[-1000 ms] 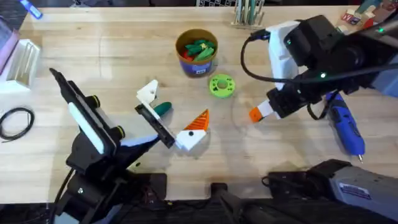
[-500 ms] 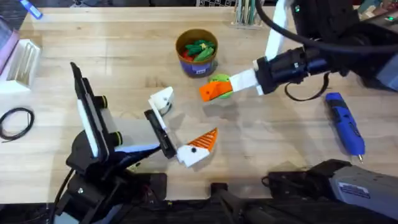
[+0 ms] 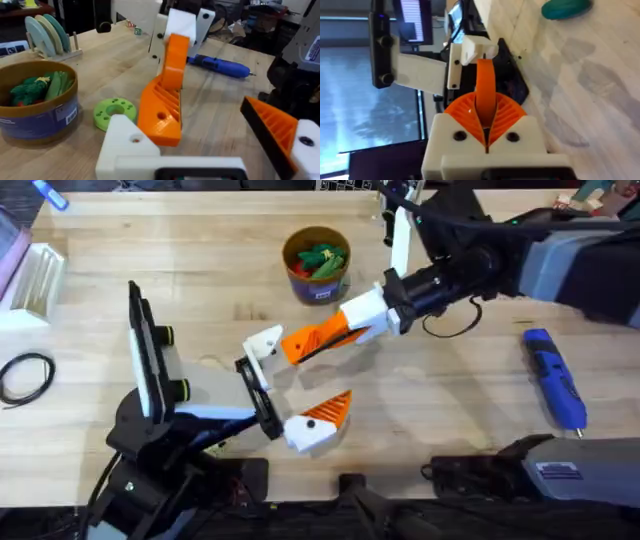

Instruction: Pick up the gripper from the table and insert it into the empty holder that is missing its gripper. Then pick up a screw, insert it into the mounting hole, and use the screwdriver to tighten it. Finally, clean up the table by picking up the vegetable and placing it into the bucket.

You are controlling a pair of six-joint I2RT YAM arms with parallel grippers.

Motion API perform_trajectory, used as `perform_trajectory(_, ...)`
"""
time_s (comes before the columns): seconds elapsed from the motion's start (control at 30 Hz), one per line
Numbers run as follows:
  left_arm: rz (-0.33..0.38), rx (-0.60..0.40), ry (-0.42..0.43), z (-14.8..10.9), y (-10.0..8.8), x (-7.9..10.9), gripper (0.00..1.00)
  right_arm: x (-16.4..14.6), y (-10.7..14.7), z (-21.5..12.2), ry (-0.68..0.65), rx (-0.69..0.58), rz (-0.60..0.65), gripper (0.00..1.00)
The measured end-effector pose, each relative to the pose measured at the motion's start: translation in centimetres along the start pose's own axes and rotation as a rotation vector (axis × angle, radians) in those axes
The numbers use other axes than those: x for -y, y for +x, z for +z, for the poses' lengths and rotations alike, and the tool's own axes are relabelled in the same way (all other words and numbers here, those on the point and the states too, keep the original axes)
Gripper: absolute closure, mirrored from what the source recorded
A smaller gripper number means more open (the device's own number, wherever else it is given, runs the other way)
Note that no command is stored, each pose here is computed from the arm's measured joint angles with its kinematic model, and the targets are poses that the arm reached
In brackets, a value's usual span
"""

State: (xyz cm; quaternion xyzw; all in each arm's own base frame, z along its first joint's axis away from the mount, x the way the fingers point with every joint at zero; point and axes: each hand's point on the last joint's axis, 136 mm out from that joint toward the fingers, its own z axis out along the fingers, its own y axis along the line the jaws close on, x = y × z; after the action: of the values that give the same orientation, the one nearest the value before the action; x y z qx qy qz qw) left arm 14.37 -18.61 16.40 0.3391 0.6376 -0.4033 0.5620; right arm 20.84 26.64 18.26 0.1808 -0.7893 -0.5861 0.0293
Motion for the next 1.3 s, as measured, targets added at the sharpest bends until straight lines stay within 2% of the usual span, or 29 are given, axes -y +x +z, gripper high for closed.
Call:
perform_trajectory(0.27, -0.006, 0.0, -0.001, 0.0, 0.0, 0.0, 0.016, 0.1, -0.6, 0.6, -0.083, -0.023, 0.075, 0.991)
perform_trajectory(0.67, -0.028, 0.006, -0.053, -0.1, -0.1, -1.0, 0.015, 0.8, -1.6, 2.4, -0.161, -0.078, 0.225, 0.992)
perform_trajectory(1.3, -0.074, 0.025, -0.297, -0.9, -0.2, -5.4, 0.014, 0.4, -4.6, 5.8, -0.075, -0.016, 0.222, 0.993)
